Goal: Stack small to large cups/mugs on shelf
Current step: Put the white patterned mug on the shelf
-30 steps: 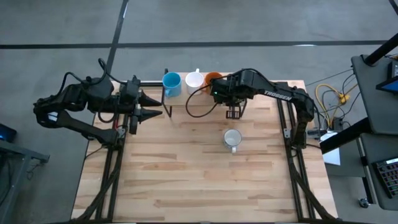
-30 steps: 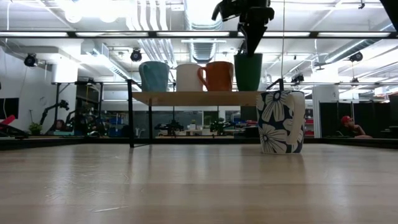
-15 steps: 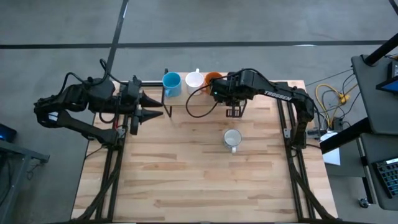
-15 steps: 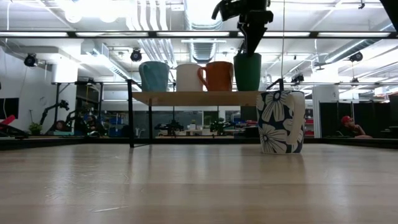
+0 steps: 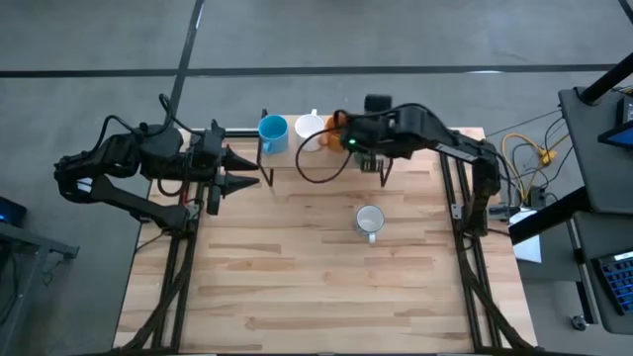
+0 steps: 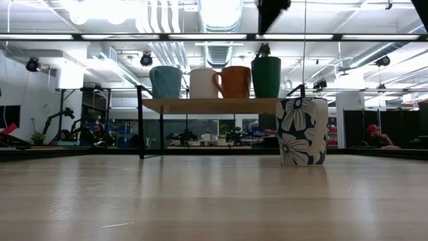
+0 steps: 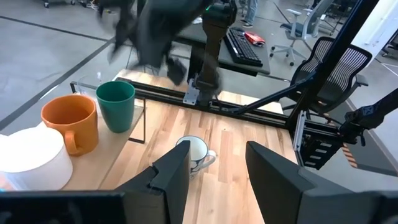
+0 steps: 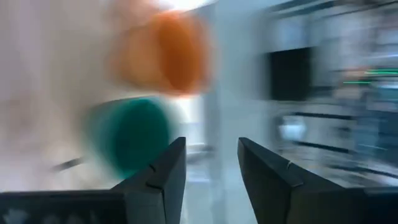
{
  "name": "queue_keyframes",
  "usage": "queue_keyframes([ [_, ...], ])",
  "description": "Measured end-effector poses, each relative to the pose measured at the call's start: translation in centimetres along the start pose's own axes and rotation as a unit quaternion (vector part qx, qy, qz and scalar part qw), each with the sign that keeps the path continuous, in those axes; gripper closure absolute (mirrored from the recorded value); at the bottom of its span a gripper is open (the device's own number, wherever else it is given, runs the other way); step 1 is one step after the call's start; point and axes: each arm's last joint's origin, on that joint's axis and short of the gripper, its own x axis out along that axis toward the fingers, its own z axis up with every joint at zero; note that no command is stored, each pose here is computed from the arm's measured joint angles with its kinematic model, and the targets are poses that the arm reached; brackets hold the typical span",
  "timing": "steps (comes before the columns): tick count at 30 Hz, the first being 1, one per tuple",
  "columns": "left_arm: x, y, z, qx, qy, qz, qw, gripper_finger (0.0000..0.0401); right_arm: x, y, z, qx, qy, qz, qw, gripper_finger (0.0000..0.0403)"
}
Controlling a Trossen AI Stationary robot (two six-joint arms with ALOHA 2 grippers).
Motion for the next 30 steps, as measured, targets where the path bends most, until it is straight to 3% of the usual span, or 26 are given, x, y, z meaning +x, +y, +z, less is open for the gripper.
queue_keyframes([
  [3,0.0,0.0,-0.1,0.002,0.003,0.001,1.000,0.0260,-4.2,-1.2,-0.1,0.026,-0.039,-0.139,0.989,0.0264],
  [5,0.0,0.0,-0.1,0.009,0.003,0.001,1.000,0.0260,-7.5,-1.6,-0.9,0.070,-0.088,-0.236,0.965,0.0265],
  [7,0.0,0.0,-0.1,0.011,0.003,0.002,1.000,0.0260,-10.8,-1.5,-1.8,0.121,-0.163,-0.249,0.947,0.0266],
  [10,0.0,0.0,-0.1,0.012,0.002,0.004,1.000,0.0260,-15.4,-1.4,-4.5,0.216,-0.293,-0.181,0.914,0.0266],
  [14,0.1,0.0,-0.1,0.013,0.003,0.004,1.000,0.0260,-18.5,-0.4,-8.1,0.262,-0.380,-0.086,0.883,0.0268],
  [18,0.0,0.0,-0.1,0.013,0.003,0.004,1.000,0.0260,-19.3,1.9,-10.0,0.239,-0.418,-0.001,0.876,0.0268],
  [25,0.1,0.0,0.0,0.011,0.002,0.004,1.000,0.0260,-17.8,7.2,-9.7,0.192,-0.411,0.123,0.883,0.0268],
  [30,0.0,0.0,0.0,0.010,0.002,0.003,1.000,0.0260,-16.6,10.8,-9.1,0.202,-0.400,0.198,0.872,0.0268],
])
